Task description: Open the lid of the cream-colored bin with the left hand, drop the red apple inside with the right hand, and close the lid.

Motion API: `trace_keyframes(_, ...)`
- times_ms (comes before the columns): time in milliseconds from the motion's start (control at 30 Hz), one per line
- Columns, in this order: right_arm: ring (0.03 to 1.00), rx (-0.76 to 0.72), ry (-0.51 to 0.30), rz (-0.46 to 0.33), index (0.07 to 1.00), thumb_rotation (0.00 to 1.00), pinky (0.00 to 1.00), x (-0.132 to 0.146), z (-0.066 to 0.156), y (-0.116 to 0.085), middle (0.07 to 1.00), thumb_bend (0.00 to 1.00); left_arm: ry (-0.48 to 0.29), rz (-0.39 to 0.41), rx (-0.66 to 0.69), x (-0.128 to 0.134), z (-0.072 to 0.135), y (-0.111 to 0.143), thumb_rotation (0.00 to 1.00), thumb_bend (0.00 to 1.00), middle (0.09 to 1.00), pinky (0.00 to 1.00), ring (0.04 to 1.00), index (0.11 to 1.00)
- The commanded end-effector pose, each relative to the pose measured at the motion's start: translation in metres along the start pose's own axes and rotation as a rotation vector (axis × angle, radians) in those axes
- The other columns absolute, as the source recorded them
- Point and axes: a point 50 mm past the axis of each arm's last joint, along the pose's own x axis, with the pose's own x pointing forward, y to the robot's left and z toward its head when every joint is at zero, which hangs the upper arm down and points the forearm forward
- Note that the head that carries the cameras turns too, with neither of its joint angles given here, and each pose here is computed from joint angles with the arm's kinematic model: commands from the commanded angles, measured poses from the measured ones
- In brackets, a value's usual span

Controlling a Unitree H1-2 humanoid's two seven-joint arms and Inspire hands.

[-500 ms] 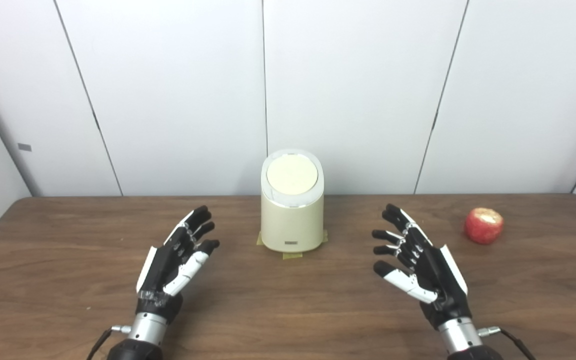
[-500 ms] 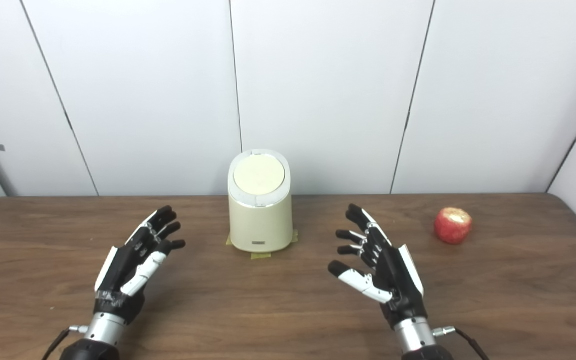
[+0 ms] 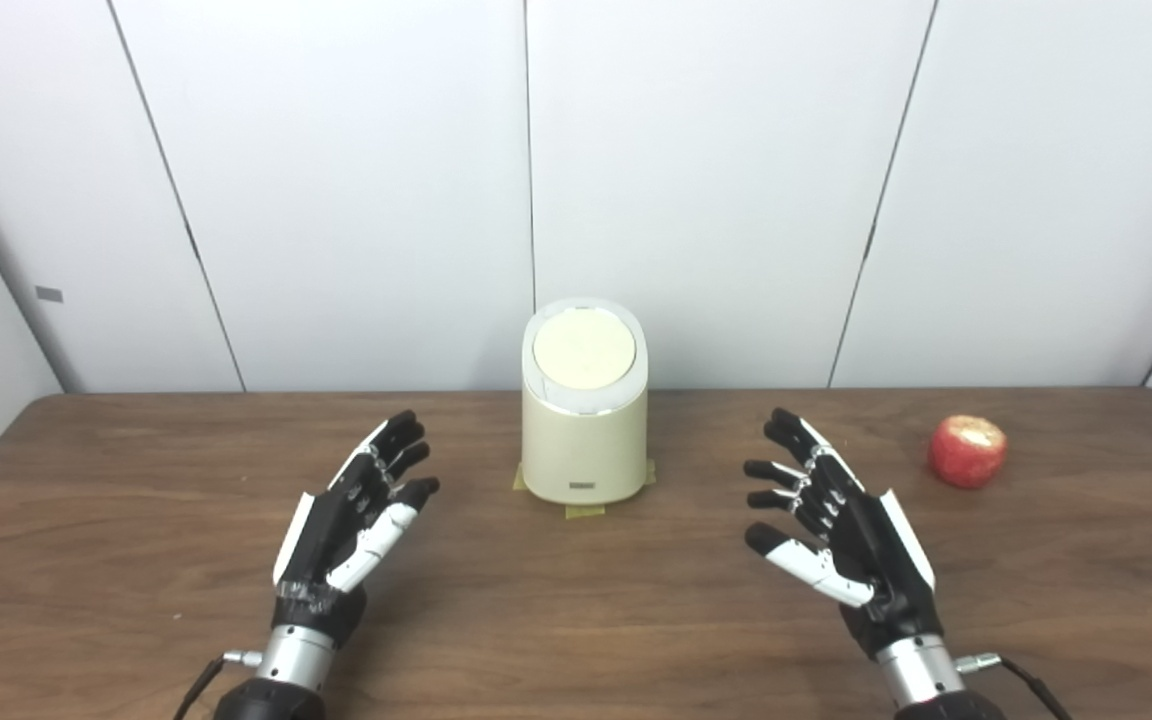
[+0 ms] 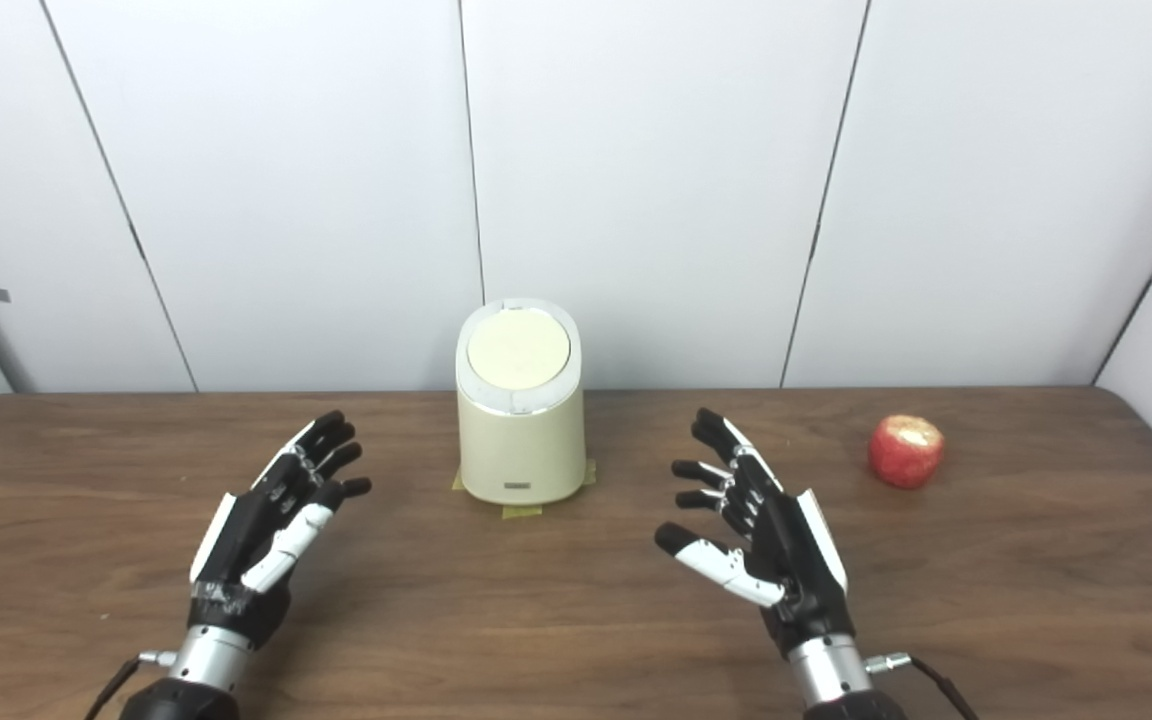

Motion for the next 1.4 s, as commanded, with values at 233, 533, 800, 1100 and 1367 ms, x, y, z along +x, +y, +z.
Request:
trace_keyframes(233, 0.781, 0.008, -0.059, 0.005, 0.896, 0.47, 0.66, 0.015, 0.009, -0.003, 0.905, 0.81, -0.085, 0.000, 0.067, 0.026, 0.028, -0.007, 0.54, 0.82, 0.980, 0.84, 0.962, 0.992)
trace_keyframes(533, 0.767, -0.005, -0.055, 0.000, 0.900, 0.49, 0.65, 0.015, 0.006, -0.005, 0.899, 0.80, -0.064, -0.014, 0.291, 0.077, 0.064, -0.022, 0.61, 0.89, 1.000, 1.00, 1.000, 1.000)
trace_keyframes(800, 0.772, -0.010, -0.051, -0.003, 0.894, 0.49, 0.66, 0.015, 0.004, -0.007, 0.894, 0.81, -0.044, -0.036, 0.362, 0.125, 0.093, -0.045, 0.55, 0.87, 1.000, 1.00, 1.000, 1.000)
trace_keyframes(1100, 0.787, 0.010, -0.057, -0.005, 0.892, 0.45, 0.68, 0.015, 0.005, -0.006, 0.902, 0.78, 0.000, 0.001, 0.470, 0.169, 0.123, -0.073, 0.55, 0.85, 1.000, 0.95, 1.000, 1.000)
trace_keyframes(1367, 0.787, -0.009, -0.061, -0.006, 0.891, 0.48, 0.66, 0.016, 0.006, -0.004, 0.899, 0.78, -0.015, 0.022, 0.561, 0.193, 0.125, -0.085, 0.47, 0.84, 1.000, 0.93, 1.000, 1.000)
